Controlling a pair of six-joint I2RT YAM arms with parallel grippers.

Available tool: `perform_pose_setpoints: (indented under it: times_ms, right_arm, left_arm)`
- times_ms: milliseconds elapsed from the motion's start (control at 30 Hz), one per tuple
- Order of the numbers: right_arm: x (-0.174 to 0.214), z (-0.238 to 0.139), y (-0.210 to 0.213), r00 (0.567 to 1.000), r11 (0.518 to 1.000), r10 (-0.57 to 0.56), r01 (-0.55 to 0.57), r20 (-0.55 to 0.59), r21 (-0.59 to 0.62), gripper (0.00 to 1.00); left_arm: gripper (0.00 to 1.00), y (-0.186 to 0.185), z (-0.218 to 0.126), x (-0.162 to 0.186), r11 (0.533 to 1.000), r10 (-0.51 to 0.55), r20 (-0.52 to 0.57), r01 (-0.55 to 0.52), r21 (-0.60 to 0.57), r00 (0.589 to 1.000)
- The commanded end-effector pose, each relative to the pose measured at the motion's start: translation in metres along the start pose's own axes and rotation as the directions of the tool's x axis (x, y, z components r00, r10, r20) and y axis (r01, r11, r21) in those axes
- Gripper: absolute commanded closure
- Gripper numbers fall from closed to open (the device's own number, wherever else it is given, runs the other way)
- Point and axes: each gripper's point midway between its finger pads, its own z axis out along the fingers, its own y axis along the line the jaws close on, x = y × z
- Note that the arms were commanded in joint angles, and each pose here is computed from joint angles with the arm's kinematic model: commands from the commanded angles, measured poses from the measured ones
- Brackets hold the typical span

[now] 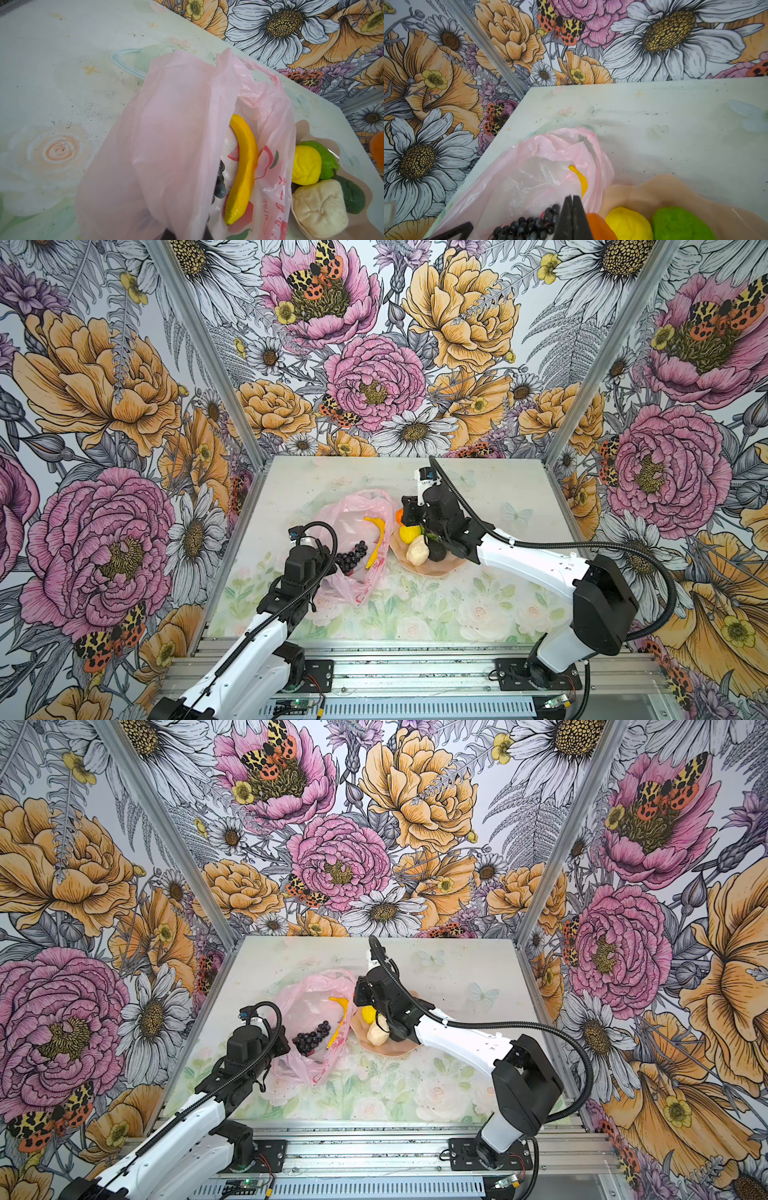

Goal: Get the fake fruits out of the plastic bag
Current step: 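Lift the orange out of the bag and carry it to the bowl, then lower the orange into the bowl and open the right gripper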

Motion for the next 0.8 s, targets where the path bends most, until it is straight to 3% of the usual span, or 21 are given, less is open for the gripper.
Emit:
perform_pose_setpoints:
  times_ms: [0, 367, 767]
  right_arm:
    - [-0.027, -0.027, -0.013, 0.993, 0.999, 0.040, -0.042, 0.114, 0.016, 1.00]
    - [-0.003, -0.066, -0.081, 0.986, 0.992, 0.027, -0.047, 0.167, 0.119, 1.00]
    - [0.031, -0.057, -0.093, 0.977, 0.997, -0.004, -0.011, 0.215, 0.070, 1.00]
  left_arm:
    - [1.00, 0.004, -0.001, -0.007, 1.000, 0.005, 0.042, -0.005, -0.012, 0.999]
    - [1.00, 0.004, 0.000, -0.008, 1.000, 0.004, 0.044, -0.004, -0.012, 0.999]
    - [1.00, 0.004, 0.001, -0.007, 1.000, 0.004, 0.043, -0.004, -0.013, 0.999]
